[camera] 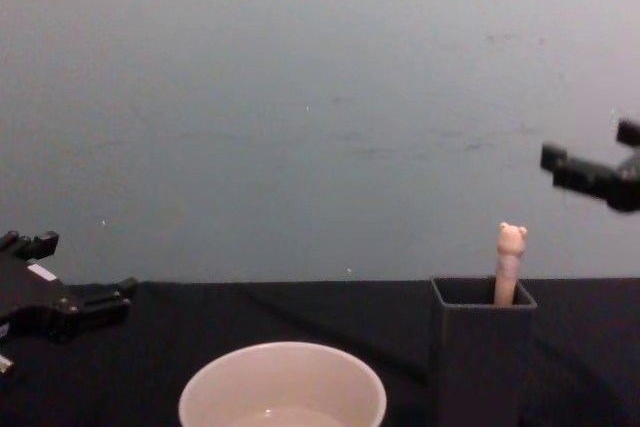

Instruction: Pick up the stirring spoon with one hand, stir inside the cup, then place it back in its original position.

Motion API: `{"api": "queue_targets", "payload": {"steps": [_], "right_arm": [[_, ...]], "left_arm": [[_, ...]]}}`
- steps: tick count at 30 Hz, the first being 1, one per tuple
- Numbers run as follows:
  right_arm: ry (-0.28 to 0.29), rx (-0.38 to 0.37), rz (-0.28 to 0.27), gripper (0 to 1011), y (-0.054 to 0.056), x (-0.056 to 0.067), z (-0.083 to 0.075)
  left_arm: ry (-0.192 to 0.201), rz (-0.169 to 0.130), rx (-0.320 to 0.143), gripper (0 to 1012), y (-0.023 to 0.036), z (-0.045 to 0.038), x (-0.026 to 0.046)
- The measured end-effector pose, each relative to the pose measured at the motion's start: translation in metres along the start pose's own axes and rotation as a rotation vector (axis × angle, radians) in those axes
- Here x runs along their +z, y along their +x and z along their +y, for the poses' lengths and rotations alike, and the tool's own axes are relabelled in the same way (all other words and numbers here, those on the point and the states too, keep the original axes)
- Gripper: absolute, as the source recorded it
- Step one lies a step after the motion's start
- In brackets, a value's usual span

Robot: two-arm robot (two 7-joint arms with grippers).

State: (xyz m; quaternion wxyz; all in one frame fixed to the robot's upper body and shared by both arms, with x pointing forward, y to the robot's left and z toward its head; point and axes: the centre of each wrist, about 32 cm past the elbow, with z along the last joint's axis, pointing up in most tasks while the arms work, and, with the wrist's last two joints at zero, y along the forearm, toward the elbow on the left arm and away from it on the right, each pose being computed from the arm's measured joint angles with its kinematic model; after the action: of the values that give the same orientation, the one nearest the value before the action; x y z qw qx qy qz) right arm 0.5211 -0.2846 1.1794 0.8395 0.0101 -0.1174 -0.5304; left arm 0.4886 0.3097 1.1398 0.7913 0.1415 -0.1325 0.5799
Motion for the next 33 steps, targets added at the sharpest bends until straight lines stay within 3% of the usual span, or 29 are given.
{"api": "queue_targets", "payload": {"steps": [7, 13, 18, 33], "right_arm": [[-0.133, -0.018, 0.010, 1002, -0.007, -0.022, -0.002], [-0.206, 0.002, 0.014, 1002, -0.014, -0.035, -0.004], [-0.235, 0.012, 0.005, 1002, -0.016, -0.040, -0.003], [-0.230, 0.010, 0.007, 1002, -0.015, -0.039, -0.003]], "left_arm": [[0.000, 0.000, 0.000, 1001, 0.0000, 0.0000, 0.0000], [0.000, 0.000, 0.000, 1001, 0.0000, 0.0000, 0.0000], [0.000, 0.000, 0.000, 1001, 0.0000, 0.0000, 0.0000], [0.000, 0.000, 0.000, 1001, 0.0000, 0.0000, 0.0000]]}}
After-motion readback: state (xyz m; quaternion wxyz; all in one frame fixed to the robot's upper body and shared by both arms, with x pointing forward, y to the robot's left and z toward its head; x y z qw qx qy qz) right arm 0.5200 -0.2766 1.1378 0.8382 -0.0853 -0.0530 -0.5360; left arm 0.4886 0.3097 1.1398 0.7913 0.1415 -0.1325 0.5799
